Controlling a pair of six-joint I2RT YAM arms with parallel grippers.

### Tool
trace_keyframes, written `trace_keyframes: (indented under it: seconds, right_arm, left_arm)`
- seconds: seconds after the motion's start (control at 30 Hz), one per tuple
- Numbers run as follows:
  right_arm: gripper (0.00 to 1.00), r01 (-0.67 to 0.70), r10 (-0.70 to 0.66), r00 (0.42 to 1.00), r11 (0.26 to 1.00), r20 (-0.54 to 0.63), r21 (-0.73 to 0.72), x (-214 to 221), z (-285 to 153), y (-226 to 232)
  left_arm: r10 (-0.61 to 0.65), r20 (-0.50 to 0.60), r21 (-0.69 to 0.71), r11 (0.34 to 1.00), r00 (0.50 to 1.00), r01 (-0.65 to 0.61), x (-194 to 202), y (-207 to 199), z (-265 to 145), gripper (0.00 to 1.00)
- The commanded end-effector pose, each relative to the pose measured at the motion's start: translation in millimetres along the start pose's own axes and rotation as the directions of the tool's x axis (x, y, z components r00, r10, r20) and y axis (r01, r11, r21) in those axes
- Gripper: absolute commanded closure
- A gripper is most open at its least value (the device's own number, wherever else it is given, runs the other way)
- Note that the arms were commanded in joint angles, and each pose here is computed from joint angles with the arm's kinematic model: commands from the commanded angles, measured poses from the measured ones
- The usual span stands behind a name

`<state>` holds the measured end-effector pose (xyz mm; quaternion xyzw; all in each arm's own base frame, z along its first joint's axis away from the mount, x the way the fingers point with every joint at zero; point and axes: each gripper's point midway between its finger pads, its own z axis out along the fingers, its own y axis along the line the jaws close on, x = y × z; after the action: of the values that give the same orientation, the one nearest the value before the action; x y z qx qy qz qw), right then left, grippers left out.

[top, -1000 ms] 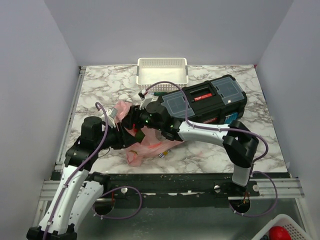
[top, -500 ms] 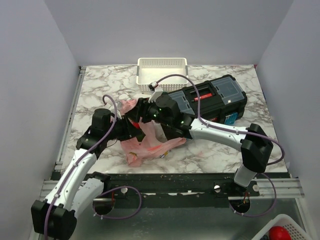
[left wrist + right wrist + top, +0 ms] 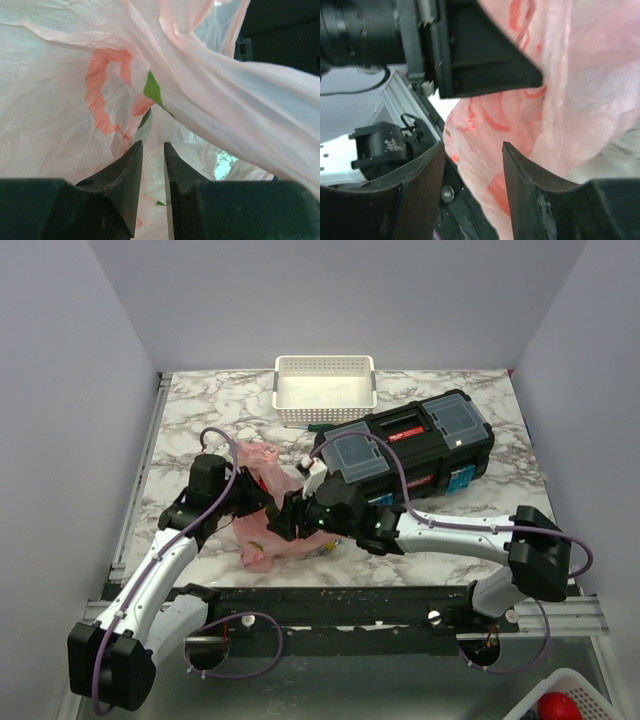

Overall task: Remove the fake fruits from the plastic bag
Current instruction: Adjust the plastic bag at the center of the board.

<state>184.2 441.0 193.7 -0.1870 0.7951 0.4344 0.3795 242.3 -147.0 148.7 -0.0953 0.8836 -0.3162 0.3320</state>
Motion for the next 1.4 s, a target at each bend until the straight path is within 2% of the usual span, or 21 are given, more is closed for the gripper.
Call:
trace_keyframes:
  seconds: [0.0,0.03,0.1,0.23,0.3,0.43,0.5,0.6,0.67,0.77,0.9,0.97,1.07,1.2,1.37]
  right_arm:
    - [0.58,0.075,-0.074,0.997,0.995,-0.012,0.071,17,13,-14]
    - [0.65,0.092,-0.091,0.996,0.991,-0.019,0.095,19,21,-19]
    - [0.74,0.140,-0.137,0.990,0.981,-0.028,0.138,19,35,-27]
    - [0.74,0.196,-0.201,0.979,0.956,0.004,0.217,14,64,-45]
    - [0.74,0.212,-0.228,0.974,0.923,0.012,0.321,14,75,-66]
    - [0.71,0.187,-0.259,0.966,0.757,0.025,0.625,7,59,-125]
    - [0.66,0.192,-0.293,0.956,0.702,0.033,0.686,0,44,-137]
    - [0.57,0.229,-0.336,0.942,0.661,0.008,0.715,-2,32,-145]
    - [0.54,0.273,-0.350,0.937,0.694,-0.020,0.666,3,37,-138]
    - [0.50,0.323,-0.353,0.934,0.766,-0.056,0.555,12,49,-119]
    - [0.44,0.333,-0.342,0.938,0.851,-0.053,0.407,12,50,-81]
    - [0.41,0.331,-0.333,0.941,0.887,-0.051,0.322,14,48,-62]
    - [0.35,0.342,-0.338,0.940,0.921,-0.053,0.189,23,46,-41]
    - [0.35,0.343,-0.342,0.937,0.939,-0.074,0.013,52,46,-24]
    - [0.43,0.330,-0.332,0.936,0.943,-0.120,-0.032,94,41,-35]
  left_arm:
    - [0.009,0.057,-0.051,0.999,0.998,-0.006,-13,9,4,0.77]
    - [0.007,0.057,-0.054,0.999,0.998,-0.004,-13,10,5,0.77]
    - [0.003,0.054,-0.060,0.998,0.999,0.000,-12,13,7,0.78]
    - [-0.028,0.052,-0.135,0.990,0.998,0.035,-9,29,12,0.80]
    - [-0.053,0.057,-0.187,0.980,0.997,0.063,-8,41,13,0.81]
    - [-0.132,0.084,-0.324,0.934,0.988,0.153,-11,73,12,0.81]
    - [-0.192,0.101,-0.393,0.894,0.976,0.217,-12,93,7,0.80]
    - [-0.261,0.132,-0.451,0.843,0.956,0.293,-10,117,1,0.81]
    - [-0.274,0.145,-0.449,0.838,0.951,0.310,-10,121,0,0.81]
    - [-0.300,0.126,-0.388,0.863,0.946,0.325,-6,110,6,0.79]
    - [-0.260,0.019,-0.179,0.949,0.965,0.259,-1,69,14,0.78]
    - [-0.239,0.016,-0.116,0.964,0.971,0.239,-1,58,13,0.74]
    - [-0.216,0.038,-0.061,0.974,0.976,0.218,-3,49,10,0.59]
    - [-0.212,0.029,0.029,0.977,0.977,0.211,-12,31,12,0.56]
    - [-0.241,-0.017,0.094,0.966,0.970,0.241,-36,12,26,0.54]
